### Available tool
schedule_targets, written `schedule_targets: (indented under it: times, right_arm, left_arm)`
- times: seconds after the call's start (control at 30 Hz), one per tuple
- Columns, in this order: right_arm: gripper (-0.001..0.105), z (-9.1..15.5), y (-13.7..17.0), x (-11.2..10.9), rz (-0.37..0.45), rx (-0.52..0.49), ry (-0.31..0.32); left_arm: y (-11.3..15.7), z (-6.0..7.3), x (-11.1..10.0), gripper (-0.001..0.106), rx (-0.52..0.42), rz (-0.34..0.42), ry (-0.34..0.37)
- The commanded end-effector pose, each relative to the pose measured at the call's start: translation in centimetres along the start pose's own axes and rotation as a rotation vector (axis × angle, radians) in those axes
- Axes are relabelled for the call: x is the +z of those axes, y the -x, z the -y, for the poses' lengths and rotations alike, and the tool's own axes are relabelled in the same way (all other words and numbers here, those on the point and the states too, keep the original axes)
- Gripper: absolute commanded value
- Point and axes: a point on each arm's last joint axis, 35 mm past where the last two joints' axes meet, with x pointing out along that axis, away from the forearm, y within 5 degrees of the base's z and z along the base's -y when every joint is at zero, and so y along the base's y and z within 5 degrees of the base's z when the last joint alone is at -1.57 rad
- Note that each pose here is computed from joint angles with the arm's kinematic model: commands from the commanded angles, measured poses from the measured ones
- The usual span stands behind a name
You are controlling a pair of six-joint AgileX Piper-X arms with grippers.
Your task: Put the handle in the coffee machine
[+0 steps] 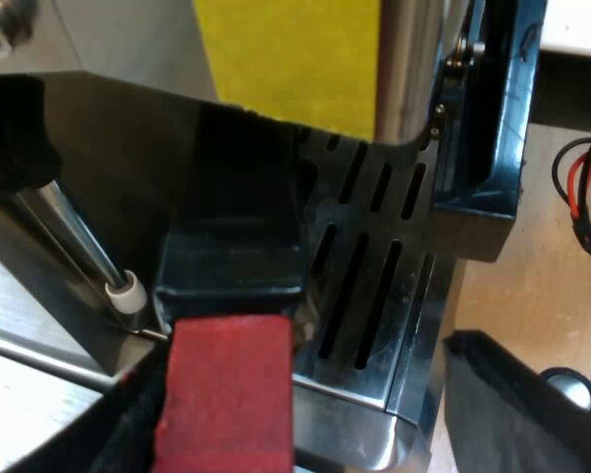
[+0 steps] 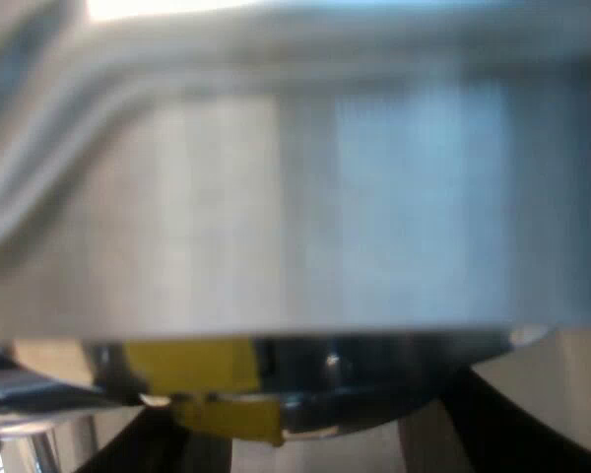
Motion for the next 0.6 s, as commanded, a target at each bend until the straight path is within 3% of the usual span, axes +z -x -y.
schedule_targets:
  times: [0.03, 0.27, 0.6]
  right_arm:
    - [0.04, 0.89, -0.58, 2.35, 0.065, -0.045, -0.093]
    - [0.04, 0.89, -0.58, 2.35, 0.065, -0.045, -0.093]
    - [0.04, 0.89, -0.58, 2.35, 0.065, -0.045, -0.093]
  left_arm:
    - [0.5, 0.21, 0.83, 0.057, 0.016, 0.013, -0.042]
    - [0.5, 0.19, 0.8, 0.057, 0.022, 0.004, -0.042]
    - [0.62, -0.55, 1.35, 0.057, 0.076, 0.015, -0.096]
